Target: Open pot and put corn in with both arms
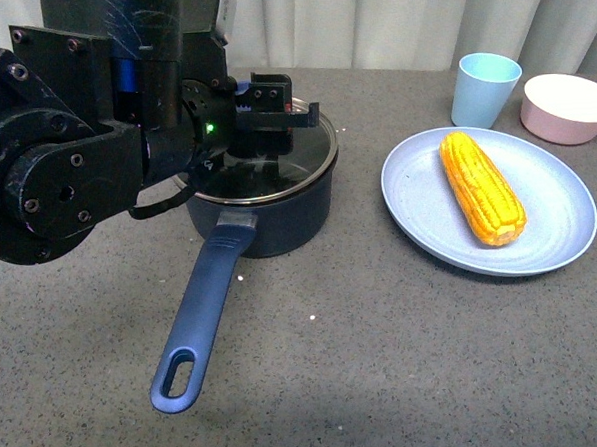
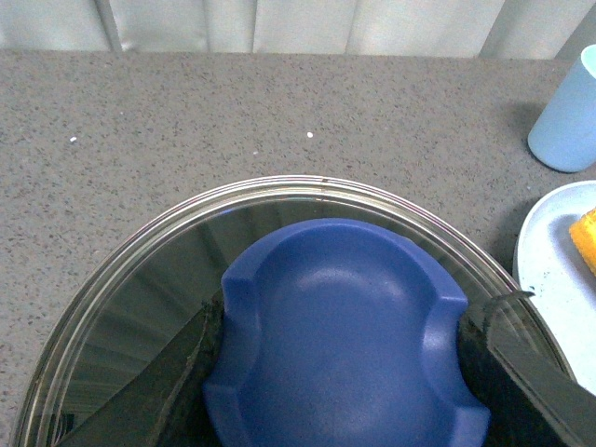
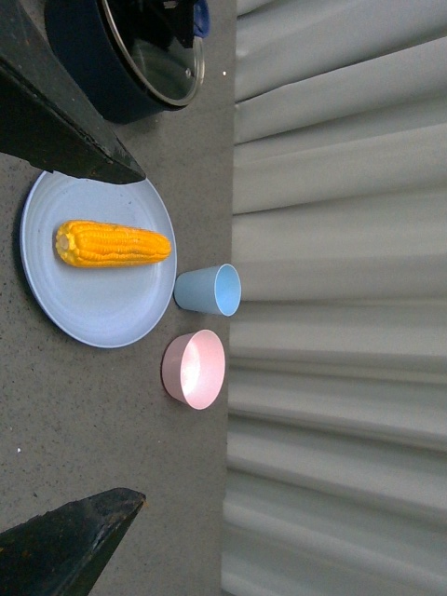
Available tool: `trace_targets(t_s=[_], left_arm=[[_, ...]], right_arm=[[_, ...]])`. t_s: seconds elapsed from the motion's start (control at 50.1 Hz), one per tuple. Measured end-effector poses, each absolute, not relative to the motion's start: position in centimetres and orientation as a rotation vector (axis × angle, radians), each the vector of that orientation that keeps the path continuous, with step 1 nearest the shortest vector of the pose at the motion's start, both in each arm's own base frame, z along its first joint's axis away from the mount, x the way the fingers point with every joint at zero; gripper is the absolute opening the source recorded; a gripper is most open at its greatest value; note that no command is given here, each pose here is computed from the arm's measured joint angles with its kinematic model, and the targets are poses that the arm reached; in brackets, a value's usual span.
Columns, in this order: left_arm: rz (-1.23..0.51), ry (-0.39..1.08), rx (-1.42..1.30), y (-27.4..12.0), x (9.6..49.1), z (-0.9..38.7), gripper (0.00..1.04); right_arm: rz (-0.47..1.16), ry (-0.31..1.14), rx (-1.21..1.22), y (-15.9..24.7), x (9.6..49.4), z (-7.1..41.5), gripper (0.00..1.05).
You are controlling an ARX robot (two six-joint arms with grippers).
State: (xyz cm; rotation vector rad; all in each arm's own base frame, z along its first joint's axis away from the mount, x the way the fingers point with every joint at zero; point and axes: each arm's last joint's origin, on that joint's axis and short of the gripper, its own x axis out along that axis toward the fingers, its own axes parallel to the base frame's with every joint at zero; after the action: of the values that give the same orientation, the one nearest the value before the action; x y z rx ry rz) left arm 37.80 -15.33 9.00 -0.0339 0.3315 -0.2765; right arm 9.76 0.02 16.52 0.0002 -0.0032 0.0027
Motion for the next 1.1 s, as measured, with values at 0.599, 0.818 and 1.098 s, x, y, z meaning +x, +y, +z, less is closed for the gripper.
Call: trace_targets(t_s=[0.599, 0.818, 1.098], left_arm=[[0.056, 0.233, -0.064, -2.8, 38.4, 11.3, 0.57], [0.044, 0.33, -0.072, -2.2, 37.9, 7.7, 0.56], [0.04, 0.414, -0.074, -2.0, 37.6, 4.3, 0.56]], right_arm=[[0.003, -0.003, 0.0, 0.0, 9.8, 16.5, 0.96], [0.003, -0.003, 0.0, 0.0, 9.8, 16.5, 0.96], [0.003, -0.003, 0.0, 0.0, 9.8, 16.5, 0.96]])
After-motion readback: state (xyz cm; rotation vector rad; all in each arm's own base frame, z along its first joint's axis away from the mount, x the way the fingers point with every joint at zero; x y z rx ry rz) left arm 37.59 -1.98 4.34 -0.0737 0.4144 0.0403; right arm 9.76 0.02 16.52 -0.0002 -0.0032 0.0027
